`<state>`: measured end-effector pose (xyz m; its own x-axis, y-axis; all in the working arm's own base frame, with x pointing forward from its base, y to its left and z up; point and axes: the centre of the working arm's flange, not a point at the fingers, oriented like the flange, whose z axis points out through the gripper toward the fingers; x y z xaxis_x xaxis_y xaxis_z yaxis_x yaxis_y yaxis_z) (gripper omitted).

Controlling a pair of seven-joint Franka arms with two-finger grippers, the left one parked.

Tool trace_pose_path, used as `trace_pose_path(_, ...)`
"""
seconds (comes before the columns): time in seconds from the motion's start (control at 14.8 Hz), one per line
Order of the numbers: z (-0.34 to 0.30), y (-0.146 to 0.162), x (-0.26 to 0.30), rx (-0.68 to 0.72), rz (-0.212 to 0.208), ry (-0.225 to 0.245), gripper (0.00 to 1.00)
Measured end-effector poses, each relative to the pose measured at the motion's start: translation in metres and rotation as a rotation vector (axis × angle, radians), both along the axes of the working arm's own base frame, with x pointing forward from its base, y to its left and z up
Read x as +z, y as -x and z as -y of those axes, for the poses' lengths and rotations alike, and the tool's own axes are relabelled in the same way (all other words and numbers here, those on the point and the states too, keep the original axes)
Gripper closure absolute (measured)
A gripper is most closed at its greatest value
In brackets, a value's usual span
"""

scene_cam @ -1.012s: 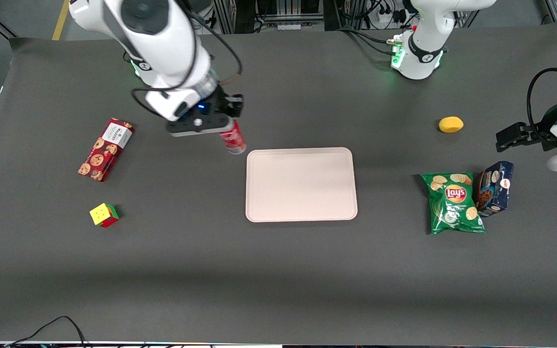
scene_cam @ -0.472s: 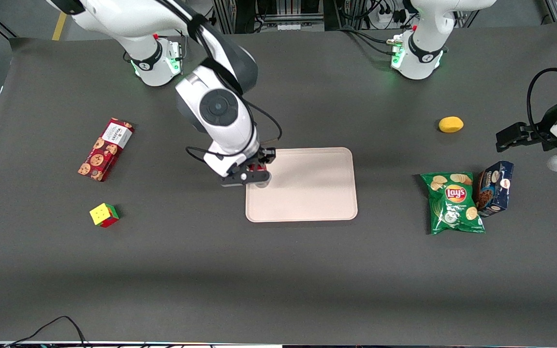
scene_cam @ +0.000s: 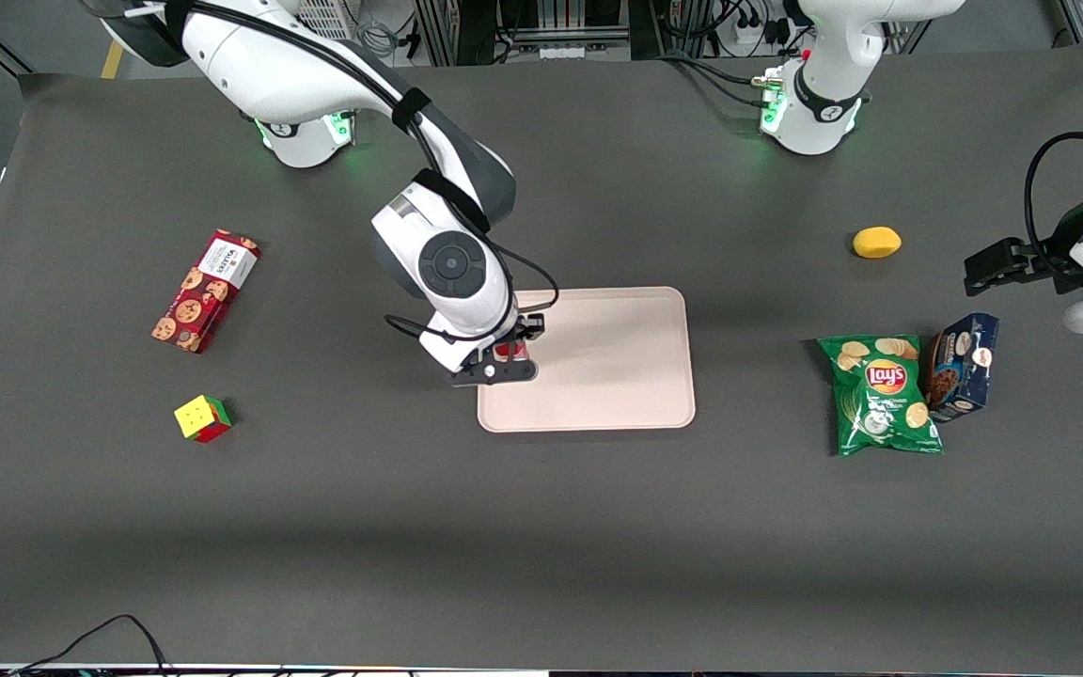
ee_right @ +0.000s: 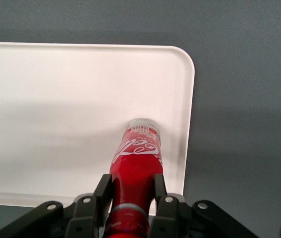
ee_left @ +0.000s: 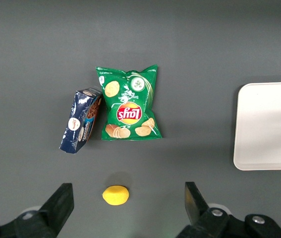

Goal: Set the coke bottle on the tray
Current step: 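Lower the bottle upright onto the tray and open the right gripper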

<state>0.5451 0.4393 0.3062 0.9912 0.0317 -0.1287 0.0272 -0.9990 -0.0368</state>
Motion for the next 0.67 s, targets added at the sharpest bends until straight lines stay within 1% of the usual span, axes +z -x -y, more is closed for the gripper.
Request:
trace_pose_path(0.4,-0.0006,-0.0008,-0.0037,-0.001,-0.004,0.001,0.6)
trace_pose_path(0.47,-0.0006,-0.0009,-0.0034,-0.001,-0.003,0.0,0.54)
trace_pose_path(0.67,-0.0013,-0.0024,-0.0004,-0.003,0.001,-0.004,0.29)
